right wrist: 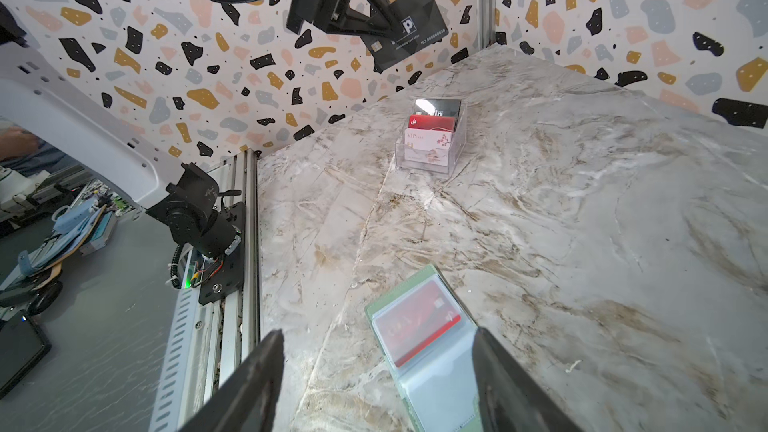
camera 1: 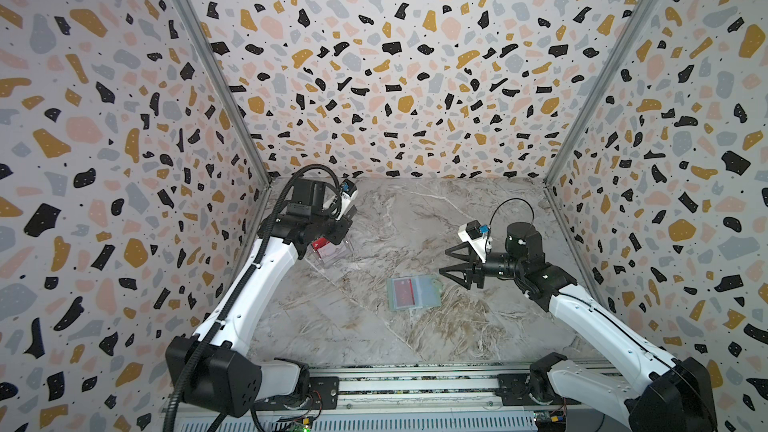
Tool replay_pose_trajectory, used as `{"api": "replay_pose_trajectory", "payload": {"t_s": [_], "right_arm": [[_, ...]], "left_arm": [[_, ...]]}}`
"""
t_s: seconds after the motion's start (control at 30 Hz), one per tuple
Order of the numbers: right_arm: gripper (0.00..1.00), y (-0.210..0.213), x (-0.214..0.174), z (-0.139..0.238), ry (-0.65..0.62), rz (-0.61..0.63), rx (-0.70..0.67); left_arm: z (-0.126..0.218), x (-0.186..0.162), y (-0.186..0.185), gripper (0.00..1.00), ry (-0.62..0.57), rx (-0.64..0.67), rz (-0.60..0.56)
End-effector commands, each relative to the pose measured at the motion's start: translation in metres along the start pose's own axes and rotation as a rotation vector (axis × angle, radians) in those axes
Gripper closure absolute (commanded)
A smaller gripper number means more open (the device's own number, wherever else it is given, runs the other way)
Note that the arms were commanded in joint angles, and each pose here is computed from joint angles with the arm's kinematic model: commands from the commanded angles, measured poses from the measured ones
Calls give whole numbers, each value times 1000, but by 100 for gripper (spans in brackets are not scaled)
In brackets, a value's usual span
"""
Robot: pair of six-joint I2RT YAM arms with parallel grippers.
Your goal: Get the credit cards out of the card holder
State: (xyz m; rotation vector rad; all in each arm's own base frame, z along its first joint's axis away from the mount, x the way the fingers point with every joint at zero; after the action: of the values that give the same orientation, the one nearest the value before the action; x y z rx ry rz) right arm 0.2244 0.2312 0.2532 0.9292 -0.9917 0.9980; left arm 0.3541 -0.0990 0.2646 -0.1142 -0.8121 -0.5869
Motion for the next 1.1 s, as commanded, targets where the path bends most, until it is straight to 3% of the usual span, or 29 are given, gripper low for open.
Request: {"api": "replay_pose_trajectory", "payload": {"t_s": [0.0,0.23,0.5,1.07], "right_arm": [[28,0,6,3,-22,13,-16],[28,-2,4,3,-15,7,-25],[28,-6,1,-1,-3,-11,-27],[27,-14,-4,-4,17,-38,-26]], "left_arm": [[-1,9,13,100,-79,18,-117],[-4,8,44,100,-120,2,-145],[-38,-24,90,100,61,25,-162],[-96,-66,124,100,187,-23,-184]]}}
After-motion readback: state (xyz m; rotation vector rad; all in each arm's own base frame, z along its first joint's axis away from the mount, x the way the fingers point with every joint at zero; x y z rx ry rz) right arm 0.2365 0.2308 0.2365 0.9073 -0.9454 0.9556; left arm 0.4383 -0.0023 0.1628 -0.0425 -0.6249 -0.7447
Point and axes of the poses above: each gripper's point midway between its finger pads, its own z axis back along the fingers, its own y axis along the line the jaws close on, x = y × z, the point moved 2 cm from there along z, back along the fingers, and after that the axes turned 5 degrees about z, right-handed, at the moved point
